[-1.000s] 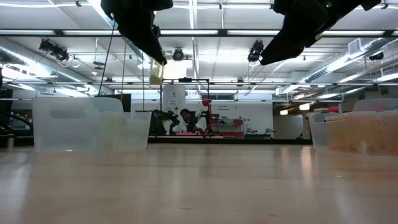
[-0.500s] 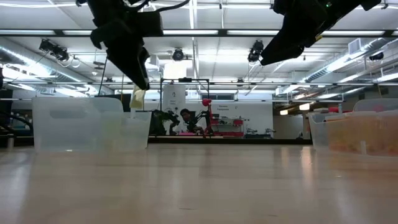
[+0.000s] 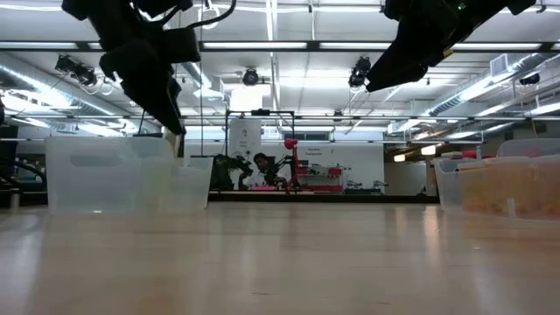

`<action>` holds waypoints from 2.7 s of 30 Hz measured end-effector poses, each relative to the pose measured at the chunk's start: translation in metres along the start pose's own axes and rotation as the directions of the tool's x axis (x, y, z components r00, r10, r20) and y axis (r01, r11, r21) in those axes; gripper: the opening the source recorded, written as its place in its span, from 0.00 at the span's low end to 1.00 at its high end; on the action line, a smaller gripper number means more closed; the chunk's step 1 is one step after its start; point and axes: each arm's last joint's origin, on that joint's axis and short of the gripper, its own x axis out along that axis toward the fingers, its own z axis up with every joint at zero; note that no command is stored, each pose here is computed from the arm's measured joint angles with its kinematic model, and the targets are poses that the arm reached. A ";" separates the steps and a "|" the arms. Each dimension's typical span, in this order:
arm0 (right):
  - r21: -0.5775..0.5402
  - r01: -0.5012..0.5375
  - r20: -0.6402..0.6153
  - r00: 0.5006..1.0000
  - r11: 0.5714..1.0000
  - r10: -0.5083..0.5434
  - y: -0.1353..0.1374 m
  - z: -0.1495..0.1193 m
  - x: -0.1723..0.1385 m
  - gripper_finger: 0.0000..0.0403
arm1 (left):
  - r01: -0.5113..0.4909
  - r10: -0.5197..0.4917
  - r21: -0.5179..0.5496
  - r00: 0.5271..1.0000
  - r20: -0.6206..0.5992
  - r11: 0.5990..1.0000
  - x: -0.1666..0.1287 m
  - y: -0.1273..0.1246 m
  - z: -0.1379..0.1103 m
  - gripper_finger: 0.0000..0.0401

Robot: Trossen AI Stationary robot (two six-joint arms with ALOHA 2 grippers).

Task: Pick and place medicine bottles into bin by pill shape (circle, oval)
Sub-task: Put the yellow pill bottle into the left transparent bin, then move the orange pill bottle to the center of the table

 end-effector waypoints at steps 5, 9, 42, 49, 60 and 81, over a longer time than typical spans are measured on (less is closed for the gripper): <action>0.026 0.001 0.000 1.000 1.000 -0.001 0.000 0.000 0.000 0.67 | -0.004 0.004 -0.001 1.000 -0.031 1.000 0.008 0.000 -0.016 0.32; 0.055 0.001 0.000 1.000 0.998 -0.001 0.000 0.000 0.000 0.67 | -0.001 0.001 -0.007 1.000 -0.010 1.000 0.015 0.000 -0.029 0.33; 0.153 0.038 0.047 0.998 0.987 -0.045 -0.001 0.004 0.000 0.67 | 0.010 -0.008 -0.039 0.999 0.036 0.999 0.038 -0.001 -0.065 0.36; 0.155 0.039 0.047 0.998 0.987 -0.047 -0.001 0.004 0.000 0.67 | 0.006 -0.004 -0.051 0.999 0.039 0.999 0.038 -0.001 -0.064 0.40; 0.173 0.060 0.050 0.996 0.983 -0.069 -0.002 0.004 0.000 0.67 | 0.004 -0.002 -0.053 0.999 0.038 0.999 0.038 -0.001 -0.064 0.55; 0.188 0.103 0.047 0.992 0.977 -0.113 -0.007 0.004 0.001 0.67 | 0.010 -0.006 -0.068 0.998 0.067 0.998 0.020 0.003 -0.066 0.65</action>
